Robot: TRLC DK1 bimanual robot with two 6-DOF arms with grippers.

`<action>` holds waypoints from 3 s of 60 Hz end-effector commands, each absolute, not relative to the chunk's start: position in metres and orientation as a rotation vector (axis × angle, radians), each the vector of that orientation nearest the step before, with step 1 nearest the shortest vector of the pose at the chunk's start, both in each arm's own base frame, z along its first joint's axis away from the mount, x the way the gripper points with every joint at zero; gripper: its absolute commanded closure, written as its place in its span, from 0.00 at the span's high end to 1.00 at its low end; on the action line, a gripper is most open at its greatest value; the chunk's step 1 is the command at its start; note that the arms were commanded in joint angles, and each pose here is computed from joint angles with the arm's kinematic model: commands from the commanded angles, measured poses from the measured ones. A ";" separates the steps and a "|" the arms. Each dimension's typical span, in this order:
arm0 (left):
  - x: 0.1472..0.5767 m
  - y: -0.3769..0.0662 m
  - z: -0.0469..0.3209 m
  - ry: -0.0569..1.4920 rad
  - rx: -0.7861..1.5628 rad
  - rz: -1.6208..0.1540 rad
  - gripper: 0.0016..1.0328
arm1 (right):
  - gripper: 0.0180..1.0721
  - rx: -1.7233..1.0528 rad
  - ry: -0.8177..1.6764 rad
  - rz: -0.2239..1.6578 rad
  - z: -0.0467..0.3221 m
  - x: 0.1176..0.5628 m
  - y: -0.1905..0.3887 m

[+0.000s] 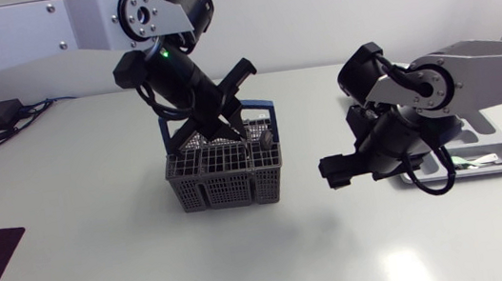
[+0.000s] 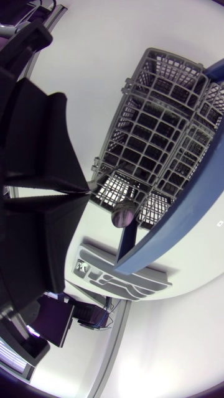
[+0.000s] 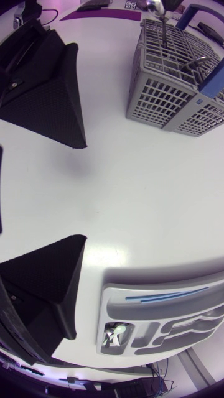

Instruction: Unload the cutlery basket into the drawer organizer.

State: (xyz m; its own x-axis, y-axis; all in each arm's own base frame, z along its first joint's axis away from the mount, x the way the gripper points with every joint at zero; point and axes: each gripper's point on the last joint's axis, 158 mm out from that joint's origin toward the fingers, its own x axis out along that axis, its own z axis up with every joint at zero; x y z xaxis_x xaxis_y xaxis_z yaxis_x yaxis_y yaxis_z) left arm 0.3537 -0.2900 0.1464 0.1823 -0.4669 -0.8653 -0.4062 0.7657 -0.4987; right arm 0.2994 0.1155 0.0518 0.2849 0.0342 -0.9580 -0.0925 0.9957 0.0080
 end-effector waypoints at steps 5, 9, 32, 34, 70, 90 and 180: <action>0.353 -0.289 0.178 1.400 -0.815 -0.086 0.04 | 0.95 -0.041 1.297 0.066 0.046 0.290 0.114; 0.351 -0.288 0.185 1.394 -0.819 -0.094 0.04 | 0.95 -0.041 1.294 0.068 0.047 0.290 0.114; 0.333 -0.275 0.230 1.325 -0.848 -0.151 0.04 | 0.95 -0.042 1.272 0.089 0.056 0.285 0.120; 0.329 -0.274 0.231 1.325 -0.846 -0.154 0.04 | 0.95 -0.041 1.266 0.093 0.058 0.285 0.121; 0.270 -0.290 0.220 1.447 -0.790 -0.259 0.04 | 0.95 -0.065 1.113 0.440 0.098 0.263 0.156; 0.259 -0.311 0.207 1.651 -0.856 -0.312 0.04 | 0.95 -0.420 0.792 0.792 0.113 0.240 0.206; 0.257 -0.322 0.212 1.839 -1.007 -0.380 0.04 | 0.22 -0.420 0.505 0.788 0.137 0.259 0.262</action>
State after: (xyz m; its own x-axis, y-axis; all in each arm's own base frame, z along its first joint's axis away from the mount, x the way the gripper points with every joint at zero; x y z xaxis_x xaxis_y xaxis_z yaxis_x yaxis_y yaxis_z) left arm 0.2575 -0.3207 0.2063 -0.1814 -0.7676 -0.6147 -0.4527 0.6201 -0.6407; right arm 0.2629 0.2621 0.1481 0.6045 0.5683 -0.5582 -0.7550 0.6321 -0.1741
